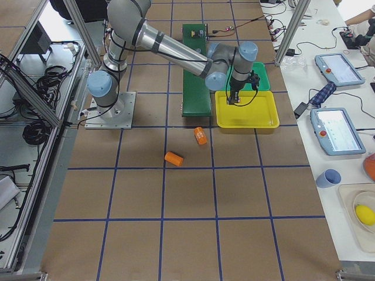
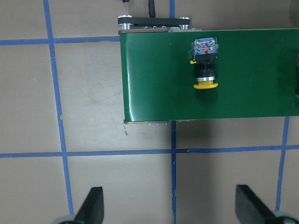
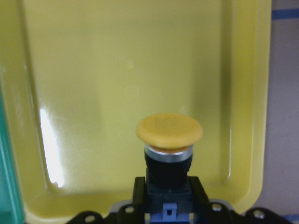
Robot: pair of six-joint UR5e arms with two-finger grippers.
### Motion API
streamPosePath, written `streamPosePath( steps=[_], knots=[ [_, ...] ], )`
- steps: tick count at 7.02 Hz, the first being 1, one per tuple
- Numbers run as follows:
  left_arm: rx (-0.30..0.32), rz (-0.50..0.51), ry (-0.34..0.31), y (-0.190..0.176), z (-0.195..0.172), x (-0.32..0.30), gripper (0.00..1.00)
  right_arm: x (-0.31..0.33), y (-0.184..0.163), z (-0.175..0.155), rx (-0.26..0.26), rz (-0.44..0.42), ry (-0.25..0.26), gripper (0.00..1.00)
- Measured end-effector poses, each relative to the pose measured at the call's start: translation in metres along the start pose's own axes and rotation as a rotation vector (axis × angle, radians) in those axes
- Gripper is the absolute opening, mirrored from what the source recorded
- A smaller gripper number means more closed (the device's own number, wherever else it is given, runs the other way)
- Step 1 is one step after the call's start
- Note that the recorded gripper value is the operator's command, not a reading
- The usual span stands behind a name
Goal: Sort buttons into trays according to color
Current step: 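Lift the yellow-capped button with the right gripper and drop it in the yellow tray, then lower the right gripper onto the green-capped button on the belt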
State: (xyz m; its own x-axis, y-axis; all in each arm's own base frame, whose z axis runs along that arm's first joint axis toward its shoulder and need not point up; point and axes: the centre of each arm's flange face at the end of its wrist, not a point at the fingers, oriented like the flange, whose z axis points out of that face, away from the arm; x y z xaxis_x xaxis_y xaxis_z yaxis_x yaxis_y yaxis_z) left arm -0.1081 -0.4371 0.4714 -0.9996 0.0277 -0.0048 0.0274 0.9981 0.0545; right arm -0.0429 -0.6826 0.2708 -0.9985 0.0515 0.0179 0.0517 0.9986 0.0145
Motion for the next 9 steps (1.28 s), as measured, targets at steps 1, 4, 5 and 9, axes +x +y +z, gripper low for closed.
streamPosePath(
  steps=[1, 4, 5, 9],
  knots=[
    [0.011, 0.002, -0.001, -0.003, 0.002, 0.001, 1.00, 0.013, -0.021, 0.015, 0.012, -0.026, 0.001, 0.00],
    [0.014, 0.003, -0.003, -0.006, 0.005, 0.002, 1.00, 0.042, -0.040, 0.051, -0.008, -0.016, -0.012, 0.97],
    [0.013, 0.003, -0.003, -0.006, 0.005, 0.002, 1.00, 0.046, -0.039, 0.052, -0.015, -0.007, -0.014, 1.00],
    [0.012, 0.004, -0.001, -0.006, 0.006, 0.002, 1.00, 0.035, -0.009, 0.007, -0.058, -0.006, -0.024, 1.00]
  ],
)
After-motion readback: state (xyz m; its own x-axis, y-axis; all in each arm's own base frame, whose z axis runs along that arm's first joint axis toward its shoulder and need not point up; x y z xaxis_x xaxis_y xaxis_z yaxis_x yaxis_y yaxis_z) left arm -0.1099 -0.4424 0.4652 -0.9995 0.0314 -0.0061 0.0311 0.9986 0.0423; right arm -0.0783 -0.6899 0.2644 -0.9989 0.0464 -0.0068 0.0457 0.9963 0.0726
